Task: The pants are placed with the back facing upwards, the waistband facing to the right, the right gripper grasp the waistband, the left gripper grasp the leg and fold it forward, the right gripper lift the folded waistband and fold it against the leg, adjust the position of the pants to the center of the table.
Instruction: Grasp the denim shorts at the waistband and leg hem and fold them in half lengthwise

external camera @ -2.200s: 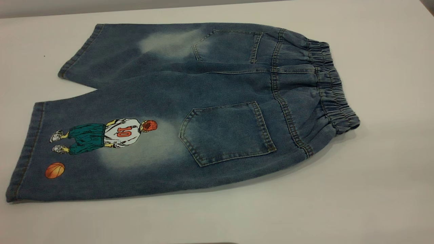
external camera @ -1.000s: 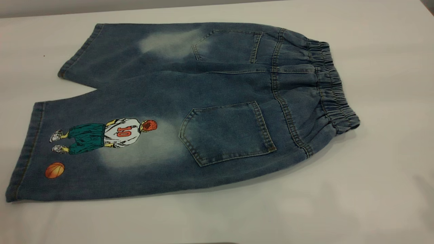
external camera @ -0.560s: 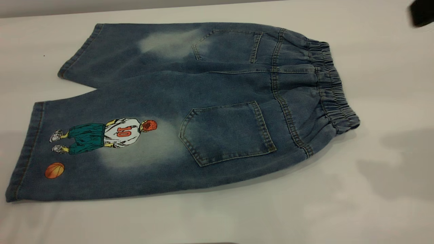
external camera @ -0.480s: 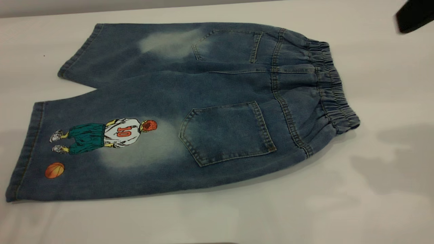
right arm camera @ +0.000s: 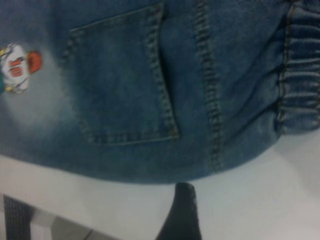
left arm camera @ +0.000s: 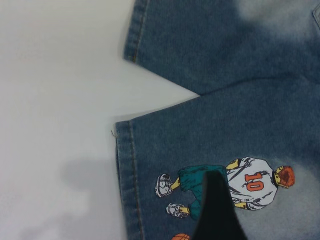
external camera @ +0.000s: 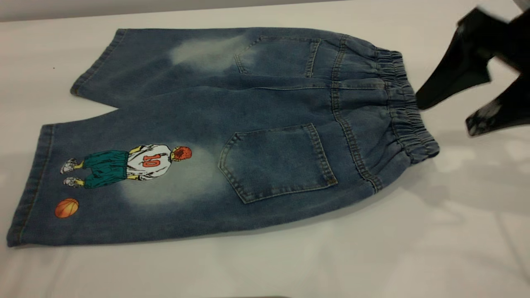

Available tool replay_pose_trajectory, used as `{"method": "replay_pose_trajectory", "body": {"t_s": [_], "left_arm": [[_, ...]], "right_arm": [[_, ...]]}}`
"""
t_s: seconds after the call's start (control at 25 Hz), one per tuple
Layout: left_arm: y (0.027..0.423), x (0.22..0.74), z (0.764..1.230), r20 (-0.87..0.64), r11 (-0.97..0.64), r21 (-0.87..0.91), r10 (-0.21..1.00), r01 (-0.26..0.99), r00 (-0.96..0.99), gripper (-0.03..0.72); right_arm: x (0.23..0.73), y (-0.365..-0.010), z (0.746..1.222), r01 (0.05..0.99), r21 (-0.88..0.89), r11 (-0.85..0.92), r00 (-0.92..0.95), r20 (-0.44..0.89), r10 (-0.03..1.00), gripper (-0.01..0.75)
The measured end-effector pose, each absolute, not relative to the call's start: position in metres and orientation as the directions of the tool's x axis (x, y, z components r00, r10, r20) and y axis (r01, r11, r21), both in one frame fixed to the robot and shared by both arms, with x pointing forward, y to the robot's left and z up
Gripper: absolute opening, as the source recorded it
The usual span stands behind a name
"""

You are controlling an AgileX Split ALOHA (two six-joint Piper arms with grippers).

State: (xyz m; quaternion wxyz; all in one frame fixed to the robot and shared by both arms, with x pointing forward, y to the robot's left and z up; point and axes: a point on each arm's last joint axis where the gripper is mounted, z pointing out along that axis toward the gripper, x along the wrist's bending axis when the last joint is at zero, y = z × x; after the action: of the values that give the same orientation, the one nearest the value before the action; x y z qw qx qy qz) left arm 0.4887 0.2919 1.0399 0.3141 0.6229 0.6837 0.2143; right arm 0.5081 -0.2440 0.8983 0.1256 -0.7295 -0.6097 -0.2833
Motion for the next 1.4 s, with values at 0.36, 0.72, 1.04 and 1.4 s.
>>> {"method": "replay_pose_trajectory", "body": {"t_s": [0.36,0.72,1.04,1.4], "left_arm": [[0.292,0.49,1.041,-0.161,0.134,0.7,0.987,0.702,-0.028,0.444],[0.292,0.49,1.041,-0.161,0.134,0.7,0.986,0.702,-0.028,0.444],[0.292,0.49,1.041,-0.161,0.135,0.702,0.987,0.699,-0.028,0.444],[0.292,0.488,1.039,-0.164,0.131,0.673,0.986,0.728,-0.026,0.444]], "right_arm": [[0.516,-0.243,0.85,0.96,0.089,-0.264,0.165,0.582,0.796,0.565],[0.522,-0.259,0.83,0.938,0.082,-0.336,0.216,0.62,0.754,0.565],[0.523,-0.254,0.816,0.94,0.071,-0.334,0.196,0.688,0.699,0.561],[0.528,-0.254,0.817,0.934,0.106,-0.342,0.175,0.698,0.694,0.182]]}}
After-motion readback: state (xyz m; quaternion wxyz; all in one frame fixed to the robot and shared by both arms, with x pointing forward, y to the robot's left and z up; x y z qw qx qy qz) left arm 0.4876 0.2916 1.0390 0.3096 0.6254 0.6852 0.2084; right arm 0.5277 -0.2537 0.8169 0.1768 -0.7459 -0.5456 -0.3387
